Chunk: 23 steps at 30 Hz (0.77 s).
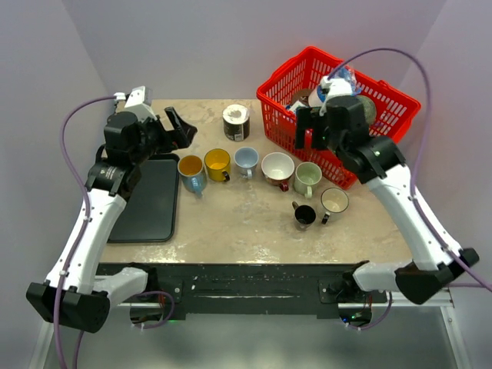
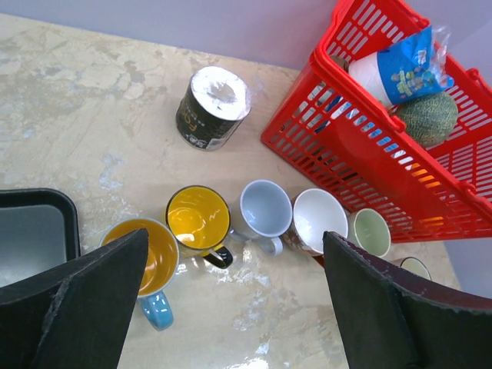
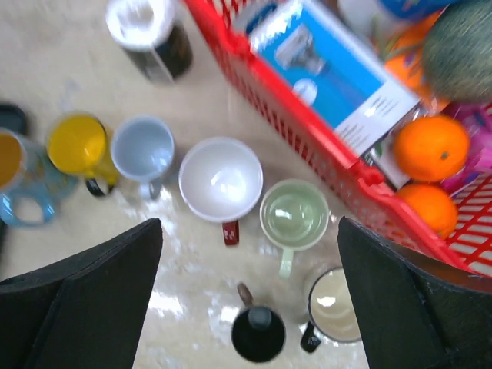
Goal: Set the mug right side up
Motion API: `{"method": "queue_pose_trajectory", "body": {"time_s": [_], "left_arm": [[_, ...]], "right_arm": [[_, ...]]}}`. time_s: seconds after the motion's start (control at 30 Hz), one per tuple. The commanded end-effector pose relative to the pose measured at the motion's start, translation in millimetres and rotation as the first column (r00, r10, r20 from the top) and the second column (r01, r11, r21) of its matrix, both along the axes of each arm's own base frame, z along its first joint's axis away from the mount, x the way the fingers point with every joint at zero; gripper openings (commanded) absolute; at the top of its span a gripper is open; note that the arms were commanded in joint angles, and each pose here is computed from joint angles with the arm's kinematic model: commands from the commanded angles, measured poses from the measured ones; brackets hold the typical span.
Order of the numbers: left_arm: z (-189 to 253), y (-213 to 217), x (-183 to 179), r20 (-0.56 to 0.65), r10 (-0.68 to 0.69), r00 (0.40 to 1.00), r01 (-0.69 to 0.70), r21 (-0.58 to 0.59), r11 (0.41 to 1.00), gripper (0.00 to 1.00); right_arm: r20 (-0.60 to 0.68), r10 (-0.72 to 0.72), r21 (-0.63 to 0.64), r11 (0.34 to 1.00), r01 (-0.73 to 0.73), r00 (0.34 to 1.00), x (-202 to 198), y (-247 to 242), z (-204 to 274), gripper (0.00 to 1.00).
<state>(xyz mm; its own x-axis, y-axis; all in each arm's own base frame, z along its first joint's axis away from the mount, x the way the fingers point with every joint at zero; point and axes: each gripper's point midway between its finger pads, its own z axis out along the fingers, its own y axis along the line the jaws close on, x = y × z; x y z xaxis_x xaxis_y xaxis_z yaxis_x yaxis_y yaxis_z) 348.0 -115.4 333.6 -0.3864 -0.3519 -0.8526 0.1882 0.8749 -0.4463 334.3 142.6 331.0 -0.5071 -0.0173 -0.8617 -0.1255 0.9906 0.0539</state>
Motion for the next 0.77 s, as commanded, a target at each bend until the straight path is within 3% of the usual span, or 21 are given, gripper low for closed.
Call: {"method": "queue_pose_trajectory", "body": {"time_s": [0.0, 0.23, 0.43, 0.73], "left_arm": [[42.7, 14.2, -16.6, 0.083, 0.041, 0.996, -0.043, 0.021, 0.999, 0.99], [88.1, 39.0, -41.4, 0.18, 0.121, 0.976, -0.134, 0.064, 0.989, 0.99], [109.2, 37.0, -55.0, 0.249, 0.082, 0.965, -0.103, 0.071, 0.992, 0.99], [106.7, 28.3, -54.5, 0.239, 0.019, 0.971, -0.045, 0.101, 0.994, 0.99]], "right_arm": [[0.299, -0.114, 0.189, 0.98, 0.058, 0.947, -0.3, -15.9, 100.2, 0.99], [0.494, -0.197, 0.336, 0.942, 0.023, 0.847, -26.9, -36.2, 174.1, 0.99], [0.569, -0.257, 0.394, 0.919, 0.016, 0.781, -45.2, -53.5, 205.1, 0.99], [0.542, -0.236, 0.383, 0.924, 0.013, 0.806, -44.8, -49.5, 195.5, 0.99]]}}
